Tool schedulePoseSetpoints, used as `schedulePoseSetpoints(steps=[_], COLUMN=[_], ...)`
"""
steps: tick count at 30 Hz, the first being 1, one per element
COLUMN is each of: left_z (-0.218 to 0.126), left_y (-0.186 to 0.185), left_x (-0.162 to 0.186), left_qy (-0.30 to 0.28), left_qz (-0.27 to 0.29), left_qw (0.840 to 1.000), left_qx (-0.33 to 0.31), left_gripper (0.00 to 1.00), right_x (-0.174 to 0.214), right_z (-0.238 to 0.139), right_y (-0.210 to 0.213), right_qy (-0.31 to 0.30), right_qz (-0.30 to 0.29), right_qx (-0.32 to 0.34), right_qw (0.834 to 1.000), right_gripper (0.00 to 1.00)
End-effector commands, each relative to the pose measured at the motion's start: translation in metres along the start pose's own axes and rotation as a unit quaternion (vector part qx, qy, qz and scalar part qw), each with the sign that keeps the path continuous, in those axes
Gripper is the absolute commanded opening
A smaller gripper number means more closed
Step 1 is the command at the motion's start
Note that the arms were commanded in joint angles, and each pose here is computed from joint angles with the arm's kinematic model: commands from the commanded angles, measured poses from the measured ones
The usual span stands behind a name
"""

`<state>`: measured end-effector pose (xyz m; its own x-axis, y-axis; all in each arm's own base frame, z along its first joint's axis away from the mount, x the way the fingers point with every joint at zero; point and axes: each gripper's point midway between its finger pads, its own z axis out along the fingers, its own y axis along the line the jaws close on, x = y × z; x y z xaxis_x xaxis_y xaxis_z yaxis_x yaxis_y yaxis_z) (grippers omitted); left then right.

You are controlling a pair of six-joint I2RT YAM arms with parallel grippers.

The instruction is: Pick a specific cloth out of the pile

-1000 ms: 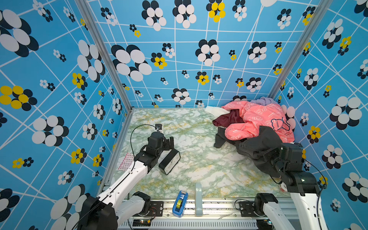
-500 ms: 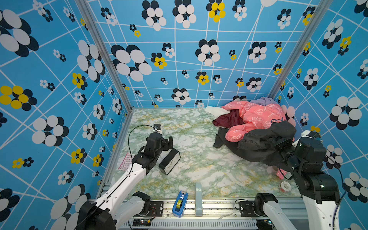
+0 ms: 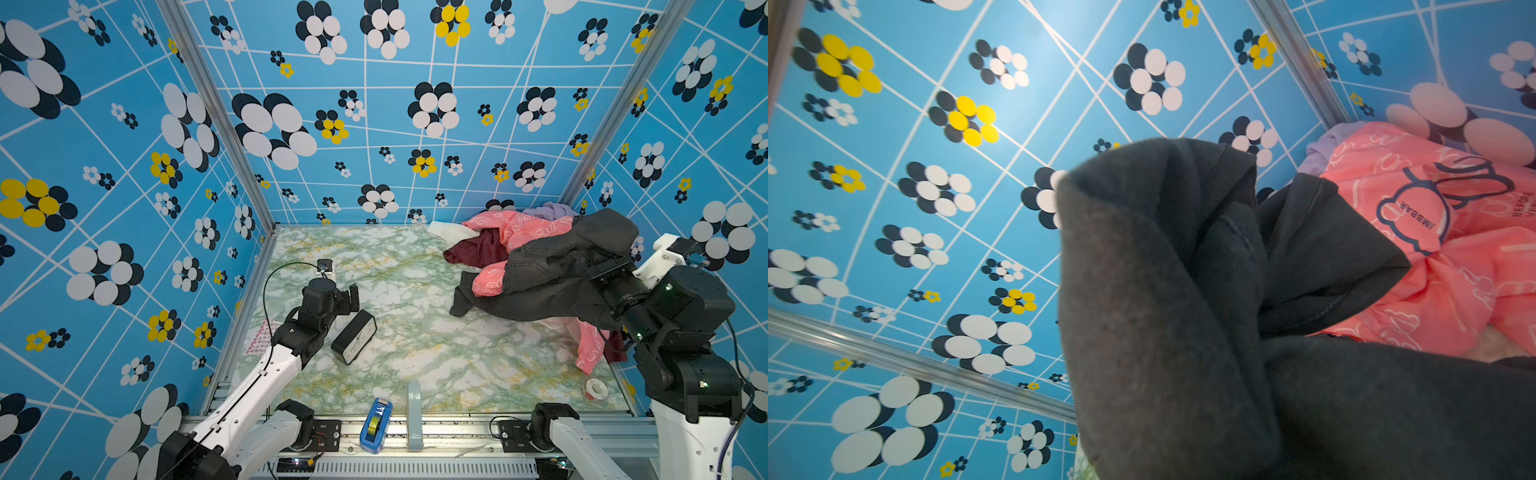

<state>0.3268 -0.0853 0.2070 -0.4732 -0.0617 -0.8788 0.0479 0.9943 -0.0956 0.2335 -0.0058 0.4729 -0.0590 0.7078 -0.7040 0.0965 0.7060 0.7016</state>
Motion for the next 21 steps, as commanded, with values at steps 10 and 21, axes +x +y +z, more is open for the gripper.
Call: schedulePoseSetpoints(steps=[10,21], left_z=[-0.008,-0.015], left_y=[0.001,0.003], left_x=[-0.005,-0.006], left_qy=[-0.006,-0.012], left_qz=[-0.005,-0.010], left_qw=[1.000,1.000], left_qx=[-0.004,-0.007], left_gripper=[0.99,0.99], right_x=[-0.072,-0.099], right_z=[-0.051,-0.063], right_y=[0.118,0.180], right_qy=[-0.104,-0.121], right_qz=[-0.027,-0.022], right_qx=[-0.232,-0.365], right_qw=[0.967,0.923], right_gripper=[0.00,0.00])
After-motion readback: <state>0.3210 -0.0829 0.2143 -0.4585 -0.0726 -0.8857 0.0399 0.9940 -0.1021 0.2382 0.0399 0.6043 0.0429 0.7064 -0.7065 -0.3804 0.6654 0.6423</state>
